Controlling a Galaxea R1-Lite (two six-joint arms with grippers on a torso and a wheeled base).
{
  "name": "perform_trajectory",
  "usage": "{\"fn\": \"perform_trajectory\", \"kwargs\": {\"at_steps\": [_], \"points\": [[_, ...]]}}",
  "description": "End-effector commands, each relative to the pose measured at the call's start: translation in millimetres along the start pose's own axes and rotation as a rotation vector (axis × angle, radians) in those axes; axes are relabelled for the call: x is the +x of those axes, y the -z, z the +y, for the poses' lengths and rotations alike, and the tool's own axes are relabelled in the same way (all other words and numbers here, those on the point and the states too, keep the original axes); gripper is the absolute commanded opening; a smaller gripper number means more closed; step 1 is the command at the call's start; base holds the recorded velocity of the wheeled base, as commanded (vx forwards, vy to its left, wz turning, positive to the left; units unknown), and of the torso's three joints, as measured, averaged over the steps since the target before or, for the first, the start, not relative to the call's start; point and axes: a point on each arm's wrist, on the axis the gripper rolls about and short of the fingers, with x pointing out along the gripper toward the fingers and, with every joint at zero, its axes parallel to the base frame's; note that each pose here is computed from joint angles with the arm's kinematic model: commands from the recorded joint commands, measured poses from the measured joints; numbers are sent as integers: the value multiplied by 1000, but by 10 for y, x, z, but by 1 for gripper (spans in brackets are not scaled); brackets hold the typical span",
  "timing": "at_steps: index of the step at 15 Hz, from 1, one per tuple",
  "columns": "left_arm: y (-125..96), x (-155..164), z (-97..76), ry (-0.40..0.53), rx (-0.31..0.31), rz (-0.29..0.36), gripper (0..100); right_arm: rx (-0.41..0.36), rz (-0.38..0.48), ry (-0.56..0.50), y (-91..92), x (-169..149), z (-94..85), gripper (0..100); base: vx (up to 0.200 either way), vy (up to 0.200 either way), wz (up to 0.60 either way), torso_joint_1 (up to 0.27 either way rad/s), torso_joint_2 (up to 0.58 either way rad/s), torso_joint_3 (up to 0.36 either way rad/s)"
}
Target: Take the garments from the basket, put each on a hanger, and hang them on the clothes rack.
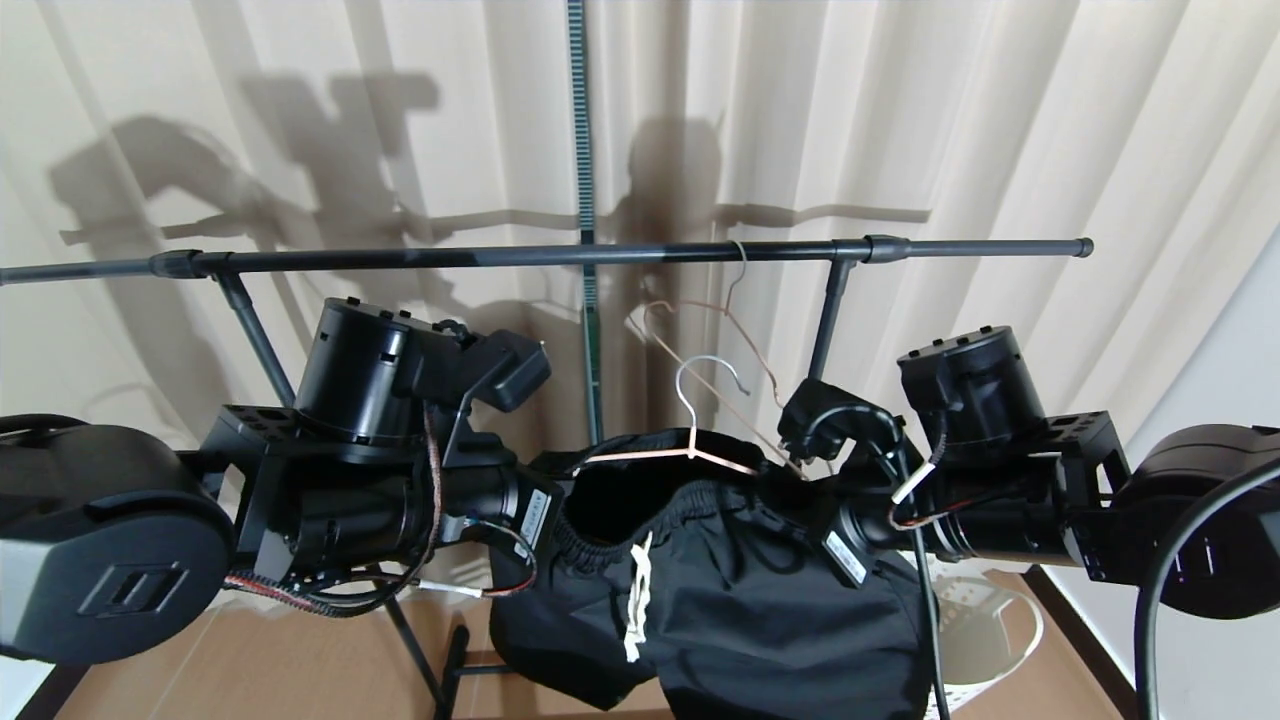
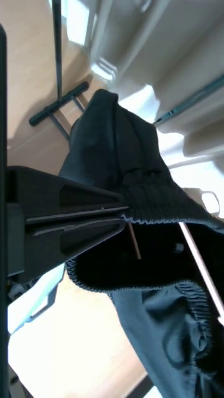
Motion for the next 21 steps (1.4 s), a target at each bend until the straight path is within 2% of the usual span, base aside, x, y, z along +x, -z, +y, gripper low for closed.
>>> {"fn": "perform_trajectory", "kwargs": {"at_steps": [1,6,10,18,21], "points": [[11,-78,-4,0,21,-12,0,17,-10,-11,-1,53,3,0,0,0,0,0,0,0],[-1,-17,-97,19,64,-7,0,76,-90,-38,-22,94,5,0,0,0,0,0,0,0],[-64,60,-138,13,61,-13,0,65,-120,-50,-7,119,66,0,0,0,0,0,0,0],[-102,197,-138,-13,58,-4,0,59,-178,-80,-40,102,67,0,0,0,0,0,0,0],[-135,268,-143,-15,50,-4,0,47,-223,-96,-40,94,102,0,0,0,0,0,0,0]]}}
